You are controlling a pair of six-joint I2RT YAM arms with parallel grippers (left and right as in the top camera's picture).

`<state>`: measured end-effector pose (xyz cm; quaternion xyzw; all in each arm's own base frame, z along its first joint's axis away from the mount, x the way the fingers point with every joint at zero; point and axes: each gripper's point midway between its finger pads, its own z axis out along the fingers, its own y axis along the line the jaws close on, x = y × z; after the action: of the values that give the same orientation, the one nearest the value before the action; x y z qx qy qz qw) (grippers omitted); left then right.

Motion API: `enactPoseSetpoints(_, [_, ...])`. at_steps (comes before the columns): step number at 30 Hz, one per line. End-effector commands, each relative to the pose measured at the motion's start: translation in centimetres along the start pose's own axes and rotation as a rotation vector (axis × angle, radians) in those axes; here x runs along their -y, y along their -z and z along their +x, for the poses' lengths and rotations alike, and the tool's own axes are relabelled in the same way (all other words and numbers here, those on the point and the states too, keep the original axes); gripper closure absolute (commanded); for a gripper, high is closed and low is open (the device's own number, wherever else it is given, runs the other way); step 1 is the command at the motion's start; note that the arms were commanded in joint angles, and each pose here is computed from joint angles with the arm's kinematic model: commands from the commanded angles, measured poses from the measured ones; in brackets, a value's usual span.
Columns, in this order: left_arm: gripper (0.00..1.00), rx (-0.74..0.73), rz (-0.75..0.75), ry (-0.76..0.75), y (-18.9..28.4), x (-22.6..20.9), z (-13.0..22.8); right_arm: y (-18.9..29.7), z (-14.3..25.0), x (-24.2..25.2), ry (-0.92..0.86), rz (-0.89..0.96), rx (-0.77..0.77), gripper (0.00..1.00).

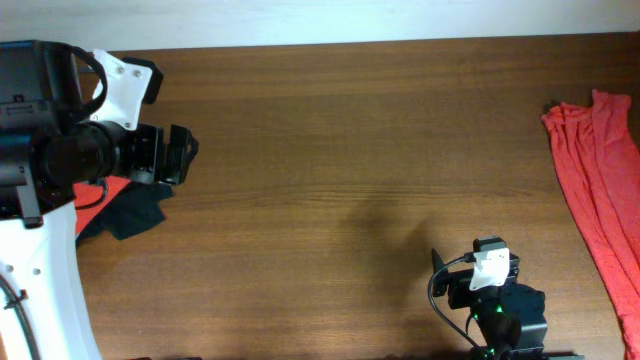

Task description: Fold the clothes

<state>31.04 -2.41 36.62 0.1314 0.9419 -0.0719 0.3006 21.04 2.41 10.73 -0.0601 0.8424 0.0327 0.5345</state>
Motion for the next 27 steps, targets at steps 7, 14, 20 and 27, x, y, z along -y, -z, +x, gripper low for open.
enactPoseSetpoints(7, [0.01, 0.230, -0.107, -0.078, 1.4, -1.3, -3.2, -0.1, 0.1, -0.1, 0.006, -0.006, 0.004, 0.01])
enactPoseSetpoints(14, [0.01, 0.485, -0.184, -0.129, -1.4, -1.2, 0.6, -0.1, 0.1, -0.1, 0.006, -0.006, 0.004, 0.01])
enactPoseSetpoints(20, [0.01, 0.602, -0.215, -0.156, -5.6, -0.4, 7.5, -0.1, 0.1, -0.1, 0.006, -0.006, 0.004, 0.01])
enactPoseSetpoints(27, [0.01, 0.690, -0.224, -0.152, -8.4, 0.9, 14.6, -0.1, 0.1, -0.1, 0.006, -0.006, 0.004, 0.01])
